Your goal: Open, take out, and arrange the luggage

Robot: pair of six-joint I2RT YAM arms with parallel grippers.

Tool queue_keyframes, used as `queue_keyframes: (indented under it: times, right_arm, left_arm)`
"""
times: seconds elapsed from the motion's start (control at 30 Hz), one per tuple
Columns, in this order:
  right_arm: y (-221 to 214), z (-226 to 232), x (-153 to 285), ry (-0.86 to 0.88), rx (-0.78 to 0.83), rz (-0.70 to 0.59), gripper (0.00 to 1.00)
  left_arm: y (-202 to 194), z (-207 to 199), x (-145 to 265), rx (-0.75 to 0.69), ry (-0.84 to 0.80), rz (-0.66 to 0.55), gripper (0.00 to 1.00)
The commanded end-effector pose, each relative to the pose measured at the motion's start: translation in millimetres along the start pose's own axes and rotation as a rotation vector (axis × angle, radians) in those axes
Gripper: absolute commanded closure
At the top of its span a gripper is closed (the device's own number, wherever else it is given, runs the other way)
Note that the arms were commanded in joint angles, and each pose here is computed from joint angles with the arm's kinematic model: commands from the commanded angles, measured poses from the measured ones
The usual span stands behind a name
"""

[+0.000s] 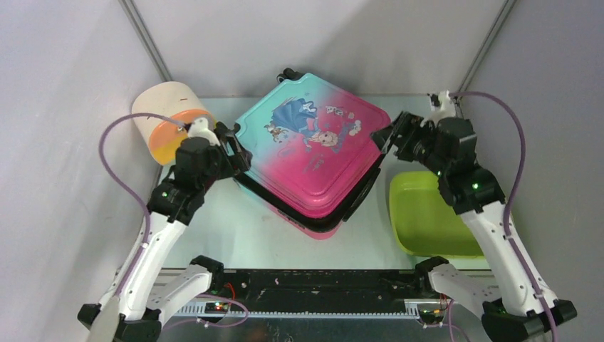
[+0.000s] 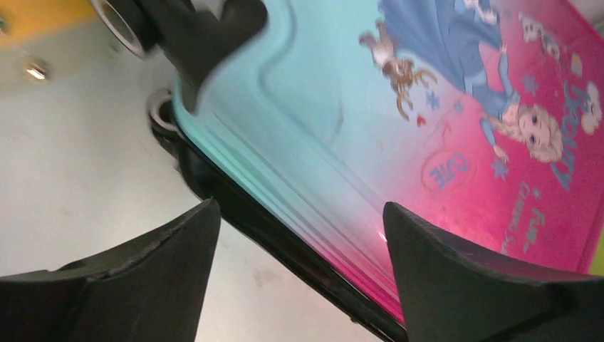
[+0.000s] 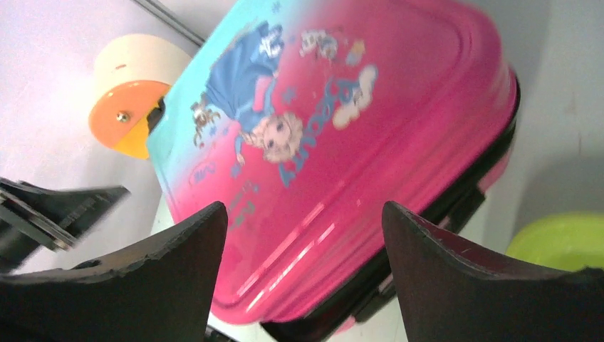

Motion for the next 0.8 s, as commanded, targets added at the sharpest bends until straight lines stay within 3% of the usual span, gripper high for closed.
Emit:
queue_keyframes:
  times: [0.0,0.13,0.3,0.43,0.6,0.67,0.77]
  right_arm:
    - [-45.3,-10.1,2.2,-0.154,-0.138,0.053,0.18]
    - [-76.5,5.8,7.2,-0.075,-0.131,0.096,0.17]
    - [-111.3,19.1,8.0,-0.067,-0.072,0.194,0.17]
    - [-124.5,17.7,10.2,-0.087,-0.046,0.216,0.17]
    - [-122.1,20.7,12.9,-0.042,-0.068,0.188,0.17]
    - [-120.3,23.2,15.2,-0.018,-0.070,0.184,0.17]
    - [-118.8,24.0,20.8,0.009,-0.047,0.187,0.17]
  left_arm:
    - [47.0,8.6,14.9,-0.089,0.079,-0.116,0.06]
    - [74.5,16.0,9.2,-0.150,0.107,-0.122,0.01]
    - [92.5,36.6,-13.1,-0.189,0.146,0.000,0.00]
    - [95.1,56.3,-12.9,0.013,0.333,-0.063,0.00]
    - [78.7,71.3,-18.9,0.421,0.196,-0.231,0.00]
    - [80.3,72.8,-25.4,0.532,0.102,-0.344,0.00]
    - [73.0,74.5,-34.6,0.609,0.066,-0.359,0.00]
Point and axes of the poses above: each gripper's point midway between its finger pads, its own x axis back along the fingers, its own z axis along the line the jaws close on, y = z × x, the point moved 9 cm from there along x, back along the fingers, and after that the axes turned 6 degrees about -x, right-handed, at the moved point
